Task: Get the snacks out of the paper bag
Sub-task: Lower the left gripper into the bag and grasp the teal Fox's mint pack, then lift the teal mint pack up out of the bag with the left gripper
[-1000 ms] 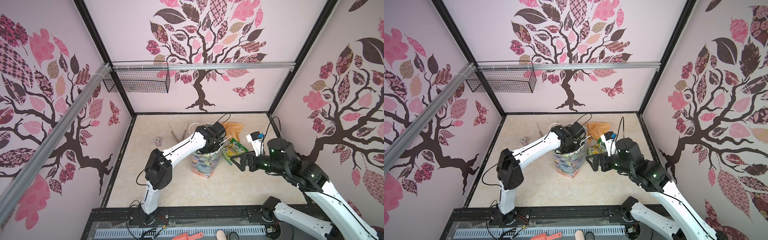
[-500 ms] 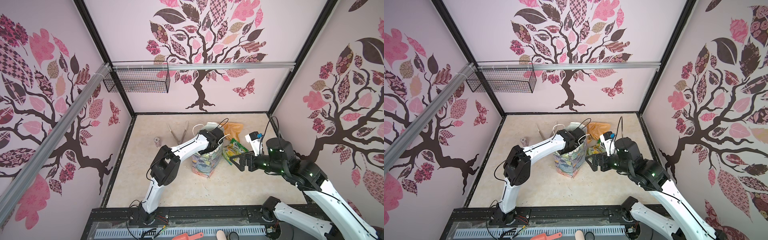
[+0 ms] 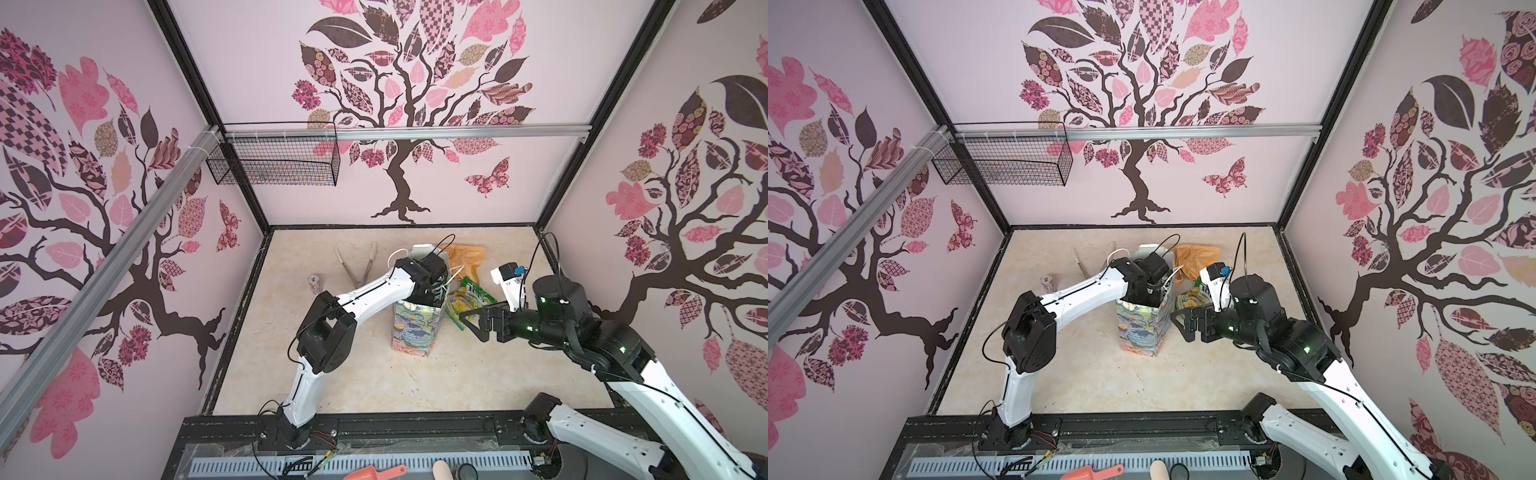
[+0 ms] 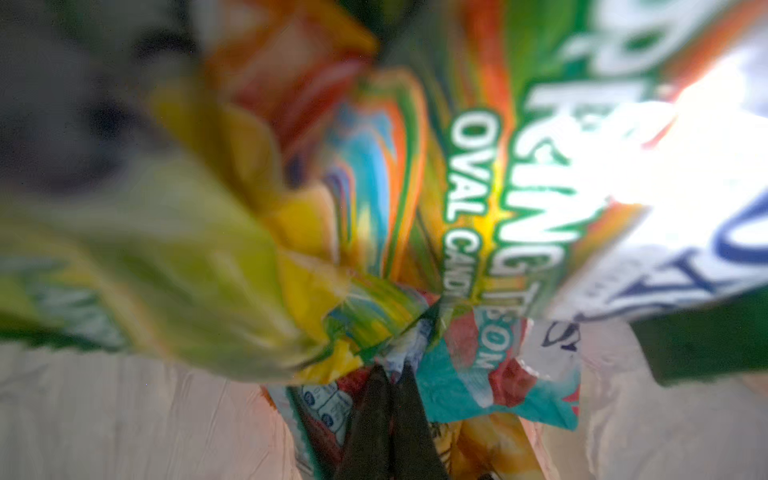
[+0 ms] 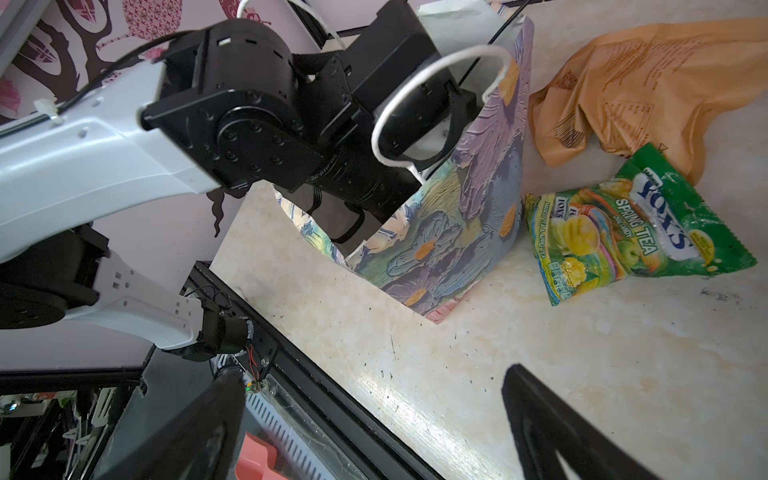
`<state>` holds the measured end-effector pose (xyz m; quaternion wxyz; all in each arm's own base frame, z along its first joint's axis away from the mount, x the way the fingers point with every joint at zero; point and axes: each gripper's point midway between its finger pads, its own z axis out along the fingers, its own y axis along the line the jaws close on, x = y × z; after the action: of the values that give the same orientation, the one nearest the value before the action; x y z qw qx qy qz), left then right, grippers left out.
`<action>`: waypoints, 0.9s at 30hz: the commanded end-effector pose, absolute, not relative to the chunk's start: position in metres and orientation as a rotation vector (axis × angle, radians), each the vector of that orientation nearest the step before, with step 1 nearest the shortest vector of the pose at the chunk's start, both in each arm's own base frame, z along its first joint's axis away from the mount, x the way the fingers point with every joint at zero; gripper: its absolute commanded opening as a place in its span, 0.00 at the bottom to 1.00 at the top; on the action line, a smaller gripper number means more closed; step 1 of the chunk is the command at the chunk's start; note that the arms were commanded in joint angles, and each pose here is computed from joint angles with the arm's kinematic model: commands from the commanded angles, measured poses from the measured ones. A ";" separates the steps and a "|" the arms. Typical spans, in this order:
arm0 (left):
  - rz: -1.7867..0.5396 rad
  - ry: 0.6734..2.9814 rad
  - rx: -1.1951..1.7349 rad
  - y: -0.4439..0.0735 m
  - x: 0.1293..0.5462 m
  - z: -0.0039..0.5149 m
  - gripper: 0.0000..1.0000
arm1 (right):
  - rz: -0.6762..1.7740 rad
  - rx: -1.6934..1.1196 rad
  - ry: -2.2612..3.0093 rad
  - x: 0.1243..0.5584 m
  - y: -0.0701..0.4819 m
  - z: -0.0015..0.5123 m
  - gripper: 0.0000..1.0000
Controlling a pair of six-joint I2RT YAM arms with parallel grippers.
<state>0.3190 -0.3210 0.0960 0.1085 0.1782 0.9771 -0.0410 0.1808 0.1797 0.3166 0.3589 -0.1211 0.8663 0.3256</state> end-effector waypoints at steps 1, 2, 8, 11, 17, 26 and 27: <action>-0.203 2.792 0.528 -0.326 0.321 0.135 0.00 | 0.841 -0.289 2.186 0.182 0.177 0.331 0.99; -0.214 2.778 0.532 -0.328 0.322 0.141 0.00 | 0.836 -0.281 2.184 0.183 0.176 0.331 1.00; -0.177 2.673 0.518 -0.322 0.328 0.181 0.00 | 0.839 -0.261 2.168 0.185 0.175 0.333 0.99; -0.180 2.623 0.510 -0.319 0.332 0.201 0.00 | 0.836 -0.252 2.159 0.187 0.174 0.334 0.99; -0.249 2.546 0.543 -0.329 0.326 0.234 0.00 | 0.822 -0.237 2.171 0.190 0.174 0.328 1.00; -0.168 2.452 0.568 -0.328 0.328 0.245 0.00 | 0.808 -0.218 2.183 0.193 0.173 0.322 1.00; -0.158 2.455 0.566 -0.326 0.329 0.241 0.00 | 0.807 -0.218 2.187 0.193 0.173 0.320 0.99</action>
<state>0.3153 -0.3290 0.2225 0.2520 0.2242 0.9395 -0.0594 0.1912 0.1737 0.3188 0.3828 -0.0895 0.8629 0.3176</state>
